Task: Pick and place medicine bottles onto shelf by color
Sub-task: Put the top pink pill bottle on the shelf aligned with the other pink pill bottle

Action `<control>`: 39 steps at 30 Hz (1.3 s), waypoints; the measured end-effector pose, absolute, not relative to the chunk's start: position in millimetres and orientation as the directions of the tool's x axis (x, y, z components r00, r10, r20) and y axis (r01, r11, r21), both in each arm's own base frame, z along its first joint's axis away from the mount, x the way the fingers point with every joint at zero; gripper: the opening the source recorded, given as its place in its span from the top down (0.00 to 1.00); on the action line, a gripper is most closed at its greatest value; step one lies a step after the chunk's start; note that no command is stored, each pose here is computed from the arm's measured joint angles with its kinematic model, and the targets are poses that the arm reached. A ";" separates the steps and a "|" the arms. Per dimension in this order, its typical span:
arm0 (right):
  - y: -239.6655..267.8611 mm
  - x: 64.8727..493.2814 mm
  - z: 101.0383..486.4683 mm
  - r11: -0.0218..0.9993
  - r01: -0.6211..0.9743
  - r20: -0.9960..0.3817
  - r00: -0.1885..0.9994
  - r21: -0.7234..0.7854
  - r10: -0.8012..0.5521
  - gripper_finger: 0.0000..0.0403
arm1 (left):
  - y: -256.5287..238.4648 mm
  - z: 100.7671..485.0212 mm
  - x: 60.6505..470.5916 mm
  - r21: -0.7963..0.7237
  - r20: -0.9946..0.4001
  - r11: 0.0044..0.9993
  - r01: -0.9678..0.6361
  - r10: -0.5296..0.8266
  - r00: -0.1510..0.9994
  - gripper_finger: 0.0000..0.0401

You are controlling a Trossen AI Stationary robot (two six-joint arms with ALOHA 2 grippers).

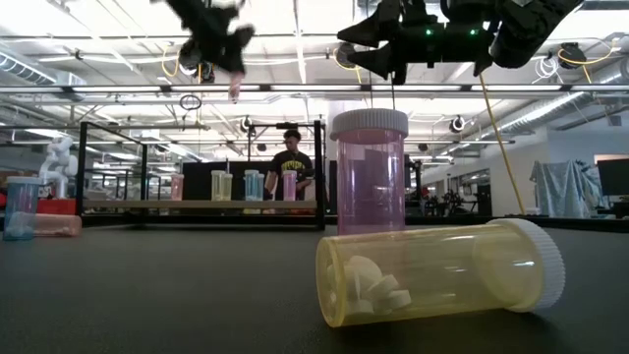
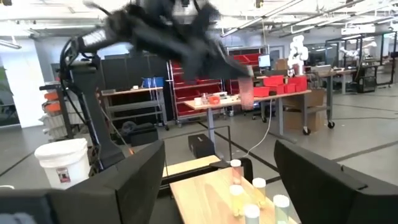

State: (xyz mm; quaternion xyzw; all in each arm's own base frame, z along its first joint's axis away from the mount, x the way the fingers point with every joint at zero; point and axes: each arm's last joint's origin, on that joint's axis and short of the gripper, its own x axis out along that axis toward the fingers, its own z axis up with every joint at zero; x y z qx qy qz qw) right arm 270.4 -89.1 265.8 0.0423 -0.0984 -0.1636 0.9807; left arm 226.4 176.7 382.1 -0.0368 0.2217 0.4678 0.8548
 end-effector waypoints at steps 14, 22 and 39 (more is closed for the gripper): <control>-90.2 271.2 258.5 0.949 0.295 0.103 0.946 0.109 -0.306 0.27 | 200.7 265.9 176.4 -0.023 -0.585 0.281 -0.959 0.775 0.241 0.67; -94.5 269.8 257.5 0.950 0.292 0.092 0.949 0.108 -0.302 0.27 | 194.9 235.6 170.8 -0.001 -0.619 0.279 -0.960 0.754 0.220 0.67; -101.1 267.4 256.7 0.961 0.255 0.084 0.961 0.103 -0.264 0.27 | 157.4 195.7 130.8 -0.030 -0.463 0.253 -0.967 0.854 0.238 0.67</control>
